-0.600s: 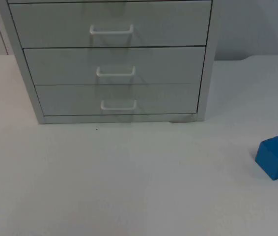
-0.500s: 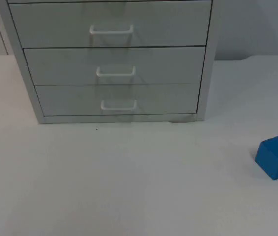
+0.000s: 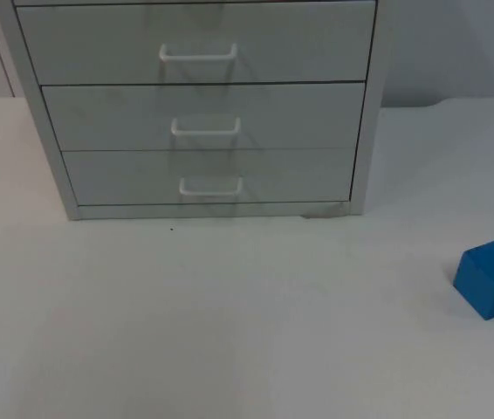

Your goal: Open the drawer with the left hand, place the block into the drawer with the right hand, then close the drawer with the left hand.

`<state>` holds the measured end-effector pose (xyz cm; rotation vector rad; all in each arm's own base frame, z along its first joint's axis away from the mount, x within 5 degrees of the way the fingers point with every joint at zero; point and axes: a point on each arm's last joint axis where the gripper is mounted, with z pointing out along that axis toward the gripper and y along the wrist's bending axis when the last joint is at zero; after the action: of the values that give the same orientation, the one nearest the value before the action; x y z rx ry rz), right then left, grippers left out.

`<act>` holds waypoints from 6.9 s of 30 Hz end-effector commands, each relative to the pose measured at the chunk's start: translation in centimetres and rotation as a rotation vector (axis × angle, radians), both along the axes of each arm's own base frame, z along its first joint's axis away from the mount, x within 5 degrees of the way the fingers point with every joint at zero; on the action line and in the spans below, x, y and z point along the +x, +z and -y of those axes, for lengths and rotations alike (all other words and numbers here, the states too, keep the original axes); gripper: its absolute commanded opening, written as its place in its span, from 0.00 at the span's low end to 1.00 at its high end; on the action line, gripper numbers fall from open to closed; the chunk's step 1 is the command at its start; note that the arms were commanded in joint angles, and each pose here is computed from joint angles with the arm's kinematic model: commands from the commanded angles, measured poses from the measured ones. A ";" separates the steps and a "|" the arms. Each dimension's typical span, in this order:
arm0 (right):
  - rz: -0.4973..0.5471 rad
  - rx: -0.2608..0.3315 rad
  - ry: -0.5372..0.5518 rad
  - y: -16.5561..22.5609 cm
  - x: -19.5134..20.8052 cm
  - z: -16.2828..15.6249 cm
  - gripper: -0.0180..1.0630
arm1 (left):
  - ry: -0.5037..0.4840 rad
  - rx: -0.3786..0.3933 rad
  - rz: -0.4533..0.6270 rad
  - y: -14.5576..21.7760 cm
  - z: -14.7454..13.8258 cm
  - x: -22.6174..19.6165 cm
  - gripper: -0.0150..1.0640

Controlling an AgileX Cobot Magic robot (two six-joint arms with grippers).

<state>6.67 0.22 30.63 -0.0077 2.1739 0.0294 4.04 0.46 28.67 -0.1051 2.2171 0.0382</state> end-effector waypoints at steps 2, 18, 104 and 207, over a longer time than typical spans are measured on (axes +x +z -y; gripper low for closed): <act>-0.050 -0.002 -0.008 -0.2 2.6 0.1 0.99 | -0.009 -0.015 -0.029 0.1 0.1 1.4 0.99; -0.358 0.000 -0.009 -4.3 8.6 0.1 0.99 | -0.029 -0.075 -0.123 -0.4 0.4 5.0 0.99; -0.334 -0.001 -0.010 -4.1 8.7 0.1 0.99 | -1.292 0.930 -0.143 -16.0 20.4 26.5 0.63; -0.304 0.001 -0.011 -4.0 8.9 0.1 0.99 | -1.202 0.937 -0.583 -22.1 22.1 17.2 0.30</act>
<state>15.57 0.19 26.48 0.0048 2.4871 0.0303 22.00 -21.95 7.36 1.9382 2.1138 0.5006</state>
